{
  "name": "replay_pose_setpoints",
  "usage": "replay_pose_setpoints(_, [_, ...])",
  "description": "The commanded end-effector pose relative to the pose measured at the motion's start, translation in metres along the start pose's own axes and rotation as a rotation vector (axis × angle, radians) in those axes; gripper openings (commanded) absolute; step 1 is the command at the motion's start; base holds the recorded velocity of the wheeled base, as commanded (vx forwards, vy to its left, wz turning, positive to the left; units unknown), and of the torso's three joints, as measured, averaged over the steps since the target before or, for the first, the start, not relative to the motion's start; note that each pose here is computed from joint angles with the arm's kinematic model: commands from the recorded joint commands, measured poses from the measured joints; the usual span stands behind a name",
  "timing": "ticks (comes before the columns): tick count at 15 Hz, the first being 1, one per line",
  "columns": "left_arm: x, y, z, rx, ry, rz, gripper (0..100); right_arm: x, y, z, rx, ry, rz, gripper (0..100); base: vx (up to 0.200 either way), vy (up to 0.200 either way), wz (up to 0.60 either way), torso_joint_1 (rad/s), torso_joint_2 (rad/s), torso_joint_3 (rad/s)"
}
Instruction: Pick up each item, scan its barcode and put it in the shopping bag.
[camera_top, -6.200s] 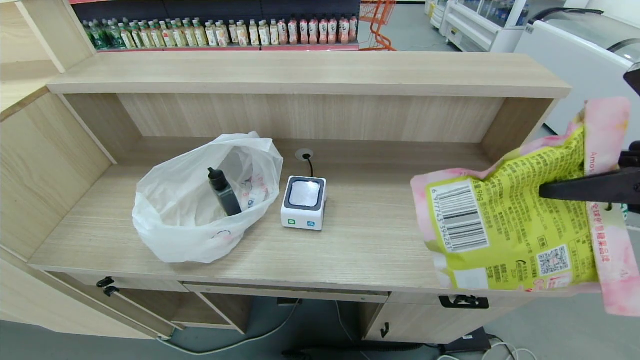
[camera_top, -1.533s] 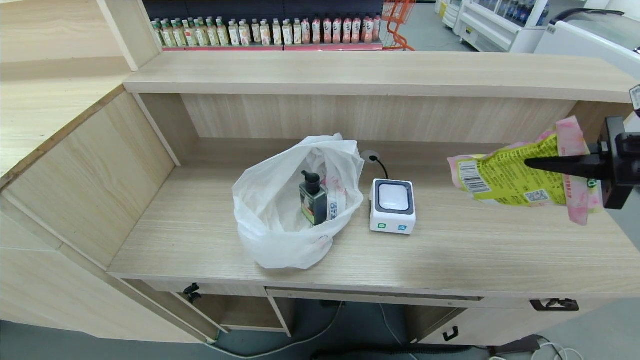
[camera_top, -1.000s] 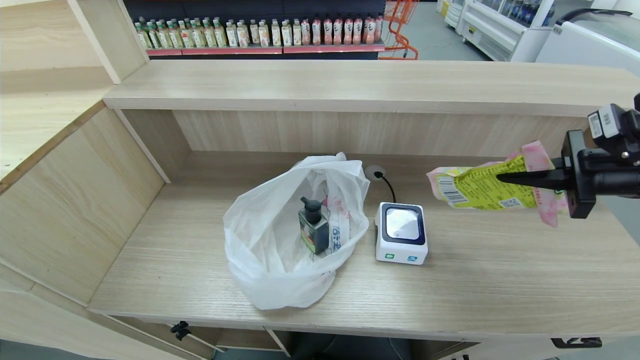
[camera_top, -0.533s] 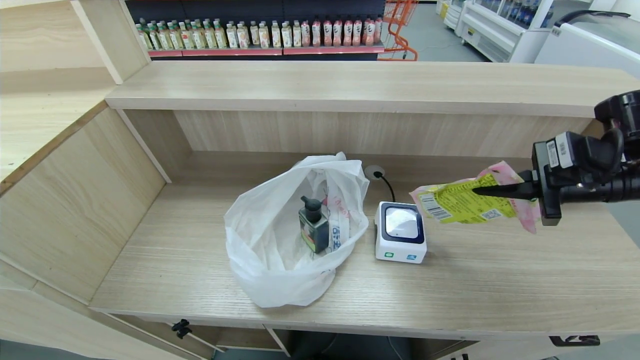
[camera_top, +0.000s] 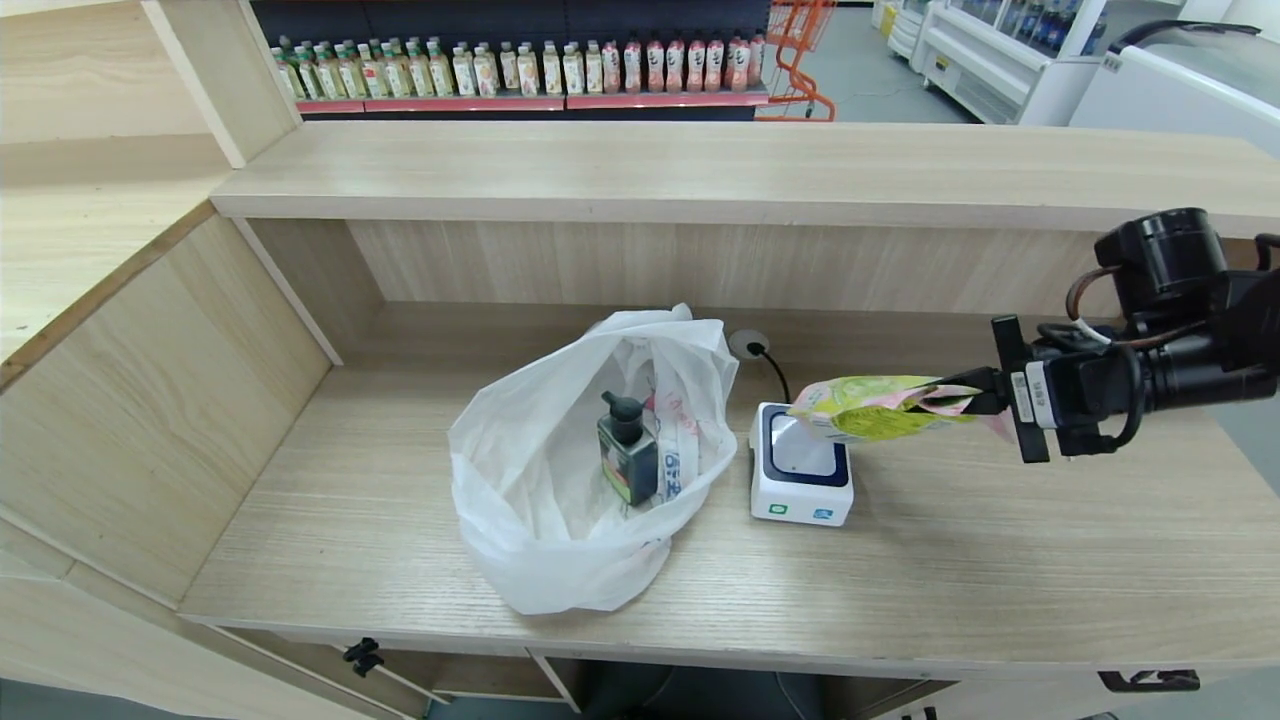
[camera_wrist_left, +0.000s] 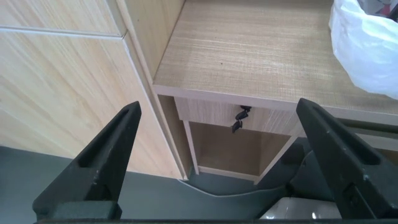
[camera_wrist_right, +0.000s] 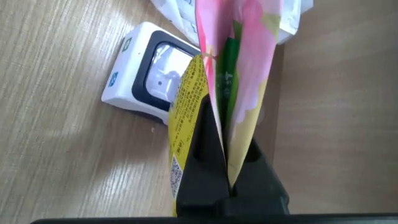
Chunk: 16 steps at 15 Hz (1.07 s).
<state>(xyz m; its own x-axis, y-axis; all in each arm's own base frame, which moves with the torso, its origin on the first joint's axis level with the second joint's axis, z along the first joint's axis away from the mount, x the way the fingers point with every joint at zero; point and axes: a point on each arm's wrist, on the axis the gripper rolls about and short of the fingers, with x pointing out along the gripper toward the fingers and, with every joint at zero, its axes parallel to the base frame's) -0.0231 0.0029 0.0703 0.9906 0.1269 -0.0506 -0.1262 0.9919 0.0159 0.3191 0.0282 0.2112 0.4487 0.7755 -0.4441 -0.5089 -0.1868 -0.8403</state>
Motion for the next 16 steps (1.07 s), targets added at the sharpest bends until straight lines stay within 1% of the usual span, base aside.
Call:
replay_pose_setpoints(1, [0.0, 0.0, 0.0, 0.0, 0.0, 0.0, 100, 0.013, 0.004, -0.011, -0.022, -0.007, 0.024, 0, 0.0, 0.0, 0.0, 0.0, 0.0, 0.0])
replay_pose_setpoints(3, [0.0, 0.0, 0.0, 0.0, 0.0, 0.0, 100, 0.023, 0.002, -0.01, -0.065, -0.029, 0.032, 0, 0.0, 0.0, 0.0, 0.0, 0.0, 0.0])
replay_pose_setpoints(5, [0.0, 0.0, 0.0, 0.0, 0.0, 0.0, 100, 0.029, -0.001, -0.013, -0.132, -0.03, -0.003, 0, 0.0, 0.0, 0.0, 0.0, 0.0, 0.0])
replay_pose_setpoints(9, [0.0, 0.0, 0.0, 0.0, 0.0, 0.0, 100, 0.035, -0.004, -0.014, -0.226, -0.064, -0.05, 0, 0.0, 0.0, 0.0, 0.0, 0.0, 0.0])
replay_pose_setpoints(11, [0.0, 0.0, 0.0, 0.0, 0.001, 0.0, 100, 0.033, -0.008, -0.006, -0.294, -0.089, -0.067, 0, 0.0, 0.0, 0.0, 0.0, 0.0, 0.0])
replay_pose_setpoints(15, [0.0, 0.0, 0.0, 0.0, 0.0, 0.0, 100, 0.028, -0.015, 0.006, -0.388, -0.092, -0.088, 0, 0.0, 0.0, 0.0, 0.0, 0.0, 0.0])
replay_pose_setpoints(16, [0.0, 0.0, 0.0, 0.0, 0.0, 0.0, 100, 0.028, -0.013, 0.006, -0.411, -0.091, -0.087, 0, 0.0, 0.0, 0.0, 0.0, 0.0, 0.0])
